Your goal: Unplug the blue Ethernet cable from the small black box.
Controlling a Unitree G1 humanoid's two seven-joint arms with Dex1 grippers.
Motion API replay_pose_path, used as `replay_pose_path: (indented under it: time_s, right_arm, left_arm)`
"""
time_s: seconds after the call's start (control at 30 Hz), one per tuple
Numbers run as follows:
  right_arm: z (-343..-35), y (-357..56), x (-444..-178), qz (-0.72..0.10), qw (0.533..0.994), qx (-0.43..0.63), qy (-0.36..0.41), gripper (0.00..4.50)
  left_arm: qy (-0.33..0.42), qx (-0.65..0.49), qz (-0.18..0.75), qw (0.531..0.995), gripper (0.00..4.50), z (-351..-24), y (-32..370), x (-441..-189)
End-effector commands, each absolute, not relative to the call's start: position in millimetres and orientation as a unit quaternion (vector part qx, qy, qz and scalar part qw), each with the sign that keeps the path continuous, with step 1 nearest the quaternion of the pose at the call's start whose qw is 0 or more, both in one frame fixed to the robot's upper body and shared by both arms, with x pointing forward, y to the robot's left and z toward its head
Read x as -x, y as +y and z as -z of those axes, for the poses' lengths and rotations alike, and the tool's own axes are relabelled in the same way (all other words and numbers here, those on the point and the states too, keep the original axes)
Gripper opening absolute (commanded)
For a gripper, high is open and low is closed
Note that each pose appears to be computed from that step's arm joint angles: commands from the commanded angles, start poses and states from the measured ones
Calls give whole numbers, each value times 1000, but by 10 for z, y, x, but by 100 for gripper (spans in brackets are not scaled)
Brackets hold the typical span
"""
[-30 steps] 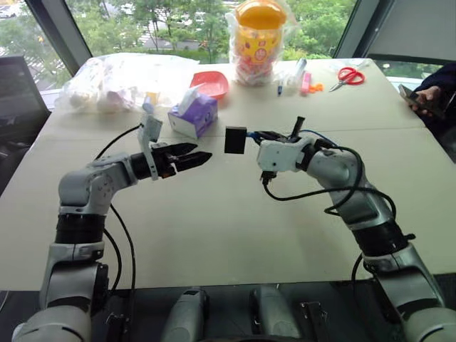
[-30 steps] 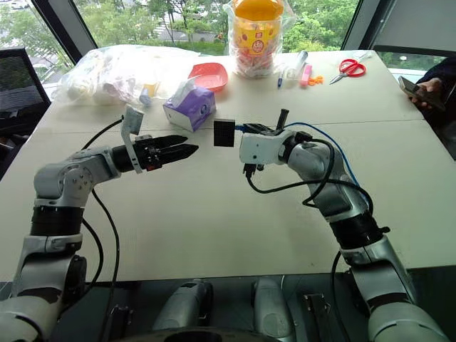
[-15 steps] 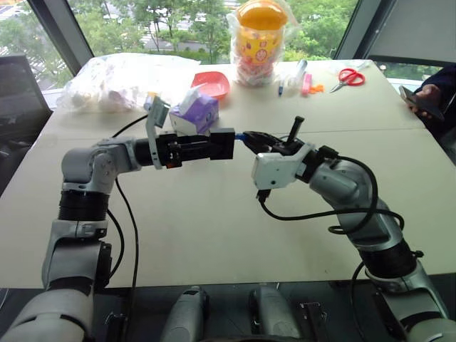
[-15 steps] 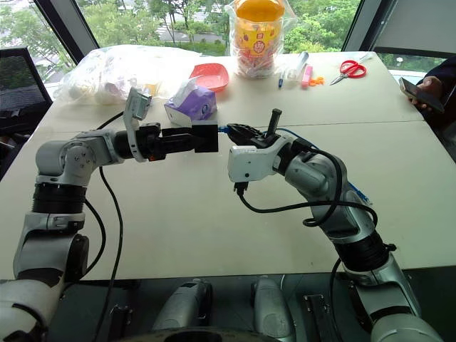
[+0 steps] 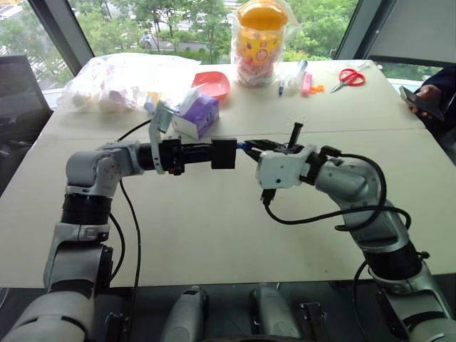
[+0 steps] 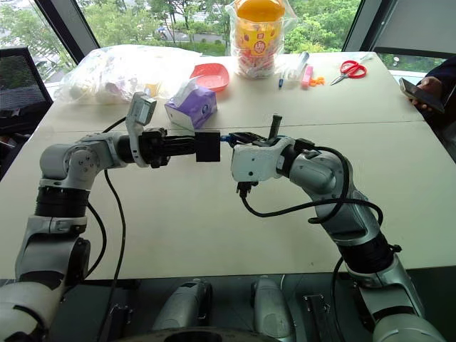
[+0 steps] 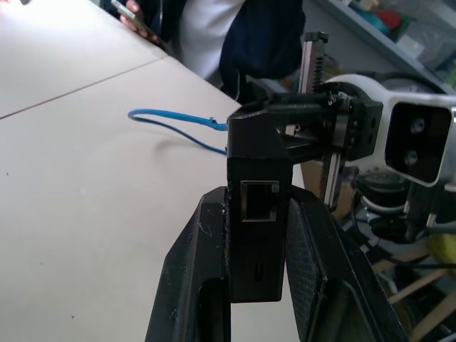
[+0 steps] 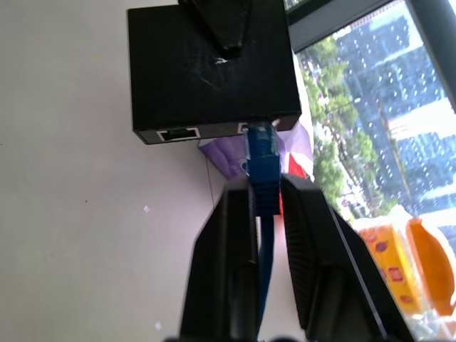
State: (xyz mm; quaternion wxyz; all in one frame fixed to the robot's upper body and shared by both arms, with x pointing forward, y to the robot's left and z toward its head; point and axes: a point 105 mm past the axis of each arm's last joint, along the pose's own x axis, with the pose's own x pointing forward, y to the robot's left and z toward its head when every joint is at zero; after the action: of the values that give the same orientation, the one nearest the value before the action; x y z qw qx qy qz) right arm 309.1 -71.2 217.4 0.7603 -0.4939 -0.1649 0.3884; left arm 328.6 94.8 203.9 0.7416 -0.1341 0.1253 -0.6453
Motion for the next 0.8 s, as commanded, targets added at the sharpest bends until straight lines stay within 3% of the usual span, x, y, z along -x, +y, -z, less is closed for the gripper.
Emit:
replay_pose_path:
  time_s: [0.03, 0.17, 0.4, 0.8]
  right_arm:
    - [-2359, -771, -3048, -417, 795, 418, -142, 221]
    - [-2300, -984, -2984, -512, 813, 276, -8, 419]
    - [-2343, -1123, -2896, -599, 793, 8, 115, 419]
    - [-2306, -775, -2943, -614, 772, -98, 133, 419]
  left_arm:
    - [117, 99, 665, 731, 43, -2070, 945, -3213]
    - [121, 72, 685, 715, 43, -2077, 1022, -3120]
    - [116, 58, 690, 712, 43, -2152, 1120, -3095]
    - [92, 68, 689, 716, 43, -2293, 1095, -3101]
